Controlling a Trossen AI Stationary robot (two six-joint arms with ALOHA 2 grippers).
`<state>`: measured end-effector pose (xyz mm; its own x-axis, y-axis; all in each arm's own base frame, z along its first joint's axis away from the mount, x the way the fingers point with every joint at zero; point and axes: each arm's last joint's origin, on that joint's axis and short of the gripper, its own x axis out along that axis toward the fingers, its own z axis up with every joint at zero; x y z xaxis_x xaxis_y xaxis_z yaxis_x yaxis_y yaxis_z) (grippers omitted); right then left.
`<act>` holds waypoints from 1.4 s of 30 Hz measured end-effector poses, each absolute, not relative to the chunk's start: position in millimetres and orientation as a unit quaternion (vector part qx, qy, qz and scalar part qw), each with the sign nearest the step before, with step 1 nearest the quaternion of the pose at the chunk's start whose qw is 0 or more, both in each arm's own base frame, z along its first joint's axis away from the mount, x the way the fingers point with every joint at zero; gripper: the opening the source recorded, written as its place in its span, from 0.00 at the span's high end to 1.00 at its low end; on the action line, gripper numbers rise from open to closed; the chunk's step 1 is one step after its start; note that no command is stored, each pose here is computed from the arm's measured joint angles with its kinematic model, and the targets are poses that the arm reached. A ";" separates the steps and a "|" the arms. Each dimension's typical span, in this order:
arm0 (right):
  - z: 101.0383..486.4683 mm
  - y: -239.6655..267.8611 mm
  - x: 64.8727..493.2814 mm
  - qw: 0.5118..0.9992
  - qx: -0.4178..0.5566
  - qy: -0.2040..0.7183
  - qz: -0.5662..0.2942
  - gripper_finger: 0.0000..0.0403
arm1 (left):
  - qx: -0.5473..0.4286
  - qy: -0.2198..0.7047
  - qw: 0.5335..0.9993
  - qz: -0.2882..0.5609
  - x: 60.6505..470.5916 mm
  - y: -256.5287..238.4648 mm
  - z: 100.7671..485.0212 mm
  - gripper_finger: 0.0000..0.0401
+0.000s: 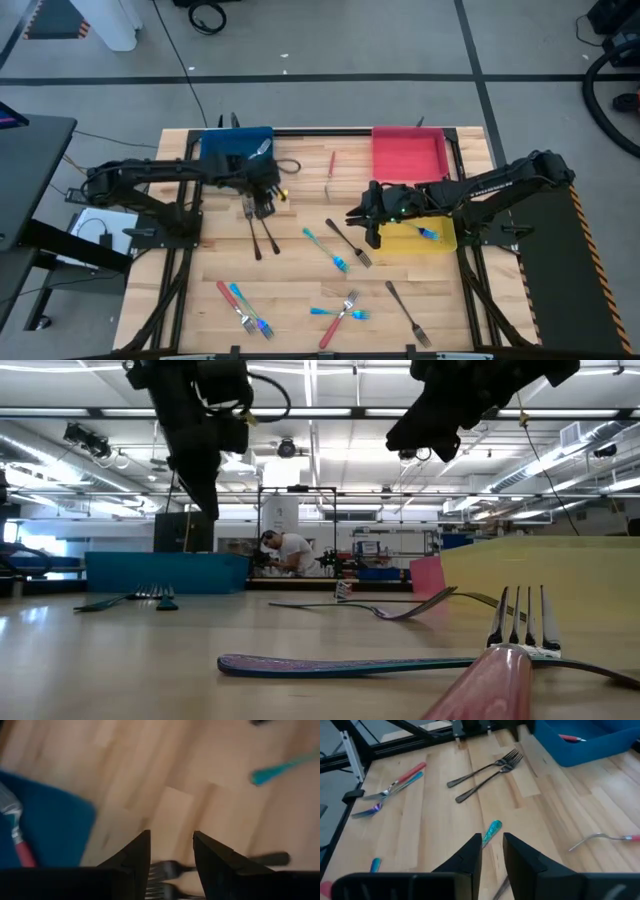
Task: Sort silverware by color (type)
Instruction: Put the center black fork into the red bin
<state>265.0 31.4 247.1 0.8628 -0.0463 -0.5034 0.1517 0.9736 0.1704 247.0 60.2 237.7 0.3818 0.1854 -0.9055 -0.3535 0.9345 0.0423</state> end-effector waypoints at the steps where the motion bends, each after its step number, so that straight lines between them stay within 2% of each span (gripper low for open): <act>1: 246.5 33.0 265.1 0.959 0.107 0.256 -0.058 0.77 | -0.078 0.532 0.828 0.156 248.2 54.1 237.6 0.64; 7: 223.8 45.9 276.8 0.942 0.154 0.286 -0.080 0.69 | -0.075 0.529 0.836 0.124 253.5 23.0 237.8 0.64; 18: 173.9 55.6 294.9 0.900 0.220 0.361 -0.103 0.69 | -0.066 0.530 0.841 0.088 254.7 -6.9 237.9 0.64; 23: 159.5 53.0 302.0 0.888 0.214 0.391 -0.110 0.69 | -0.067 0.526 0.844 0.085 255.4 -10.5 238.3 0.64; 33: 168.3 45.4 334.7 0.842 0.173 0.493 -0.137 0.69 | -0.067 0.521 0.847 0.085 256.5 -10.4 238.8 0.64; 42: 141.1 40.1 347.6 0.810 0.189 0.533 -0.157 0.69 | -0.063 0.521 0.847 0.082 256.6 -10.4 238.8 0.64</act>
<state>347.6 40.1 141.1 0.3827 -0.0530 -0.9224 0.4550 0.8797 0.1383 256.6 -10.4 238.8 0.4436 0.0736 -0.8932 -0.2044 0.9787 -0.0209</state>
